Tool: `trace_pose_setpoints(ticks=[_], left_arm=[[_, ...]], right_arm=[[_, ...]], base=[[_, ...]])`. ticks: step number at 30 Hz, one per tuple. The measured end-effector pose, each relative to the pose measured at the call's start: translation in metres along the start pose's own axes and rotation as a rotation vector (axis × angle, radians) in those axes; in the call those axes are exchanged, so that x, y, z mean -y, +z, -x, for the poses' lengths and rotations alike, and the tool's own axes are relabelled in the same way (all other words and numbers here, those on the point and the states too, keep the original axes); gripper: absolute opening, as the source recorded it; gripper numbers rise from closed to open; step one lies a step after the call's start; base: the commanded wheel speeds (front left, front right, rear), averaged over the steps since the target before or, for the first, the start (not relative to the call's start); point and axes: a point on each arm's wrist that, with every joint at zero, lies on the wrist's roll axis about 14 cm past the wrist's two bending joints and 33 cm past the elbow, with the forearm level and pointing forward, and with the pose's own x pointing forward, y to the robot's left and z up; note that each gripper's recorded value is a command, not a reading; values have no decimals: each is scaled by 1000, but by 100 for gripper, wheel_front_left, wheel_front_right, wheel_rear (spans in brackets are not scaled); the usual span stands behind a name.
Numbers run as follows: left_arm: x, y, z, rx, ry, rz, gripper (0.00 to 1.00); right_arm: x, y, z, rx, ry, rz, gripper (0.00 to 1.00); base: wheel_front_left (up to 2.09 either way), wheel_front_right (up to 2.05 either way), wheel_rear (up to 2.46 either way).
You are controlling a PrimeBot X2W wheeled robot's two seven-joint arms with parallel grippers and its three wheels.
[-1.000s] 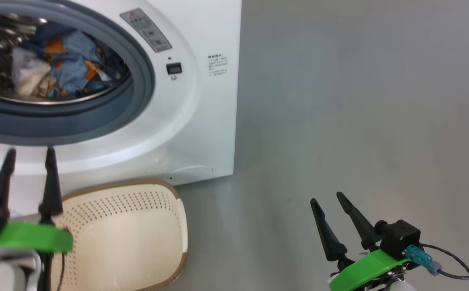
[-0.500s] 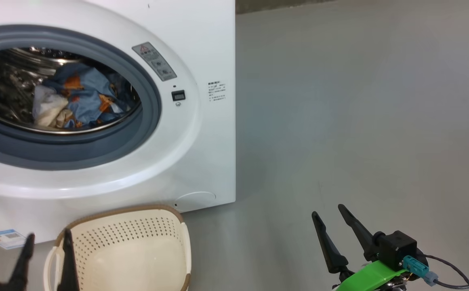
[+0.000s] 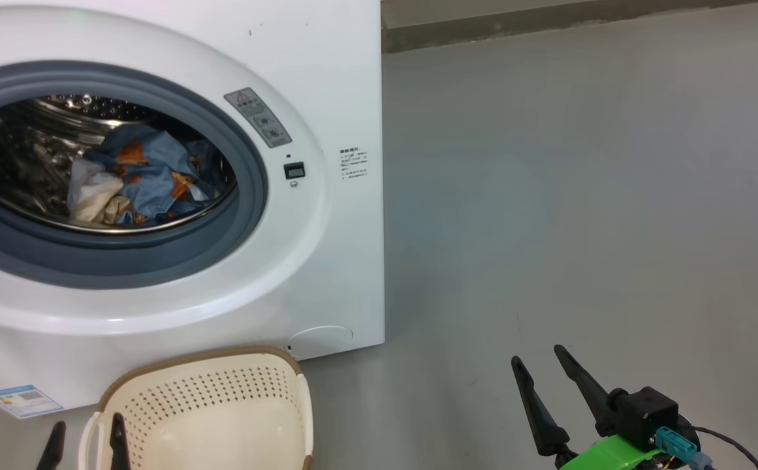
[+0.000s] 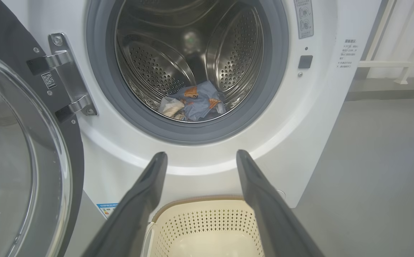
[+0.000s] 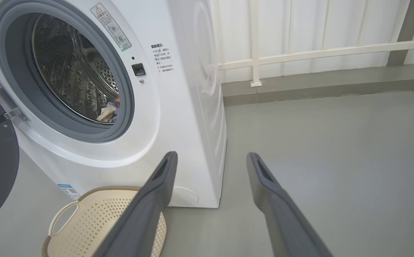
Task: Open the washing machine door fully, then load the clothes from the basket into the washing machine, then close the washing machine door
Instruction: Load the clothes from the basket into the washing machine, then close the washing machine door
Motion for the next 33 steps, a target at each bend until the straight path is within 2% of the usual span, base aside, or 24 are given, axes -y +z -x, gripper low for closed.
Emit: trace_pose_setpoints(ticks=[33], left_arm=[[-5, -17, 10, -49, 30, 49, 100]], right_arm=[[-6, -5, -6, -14, 21, -2, 100]], base=[[0, 0, 0]])
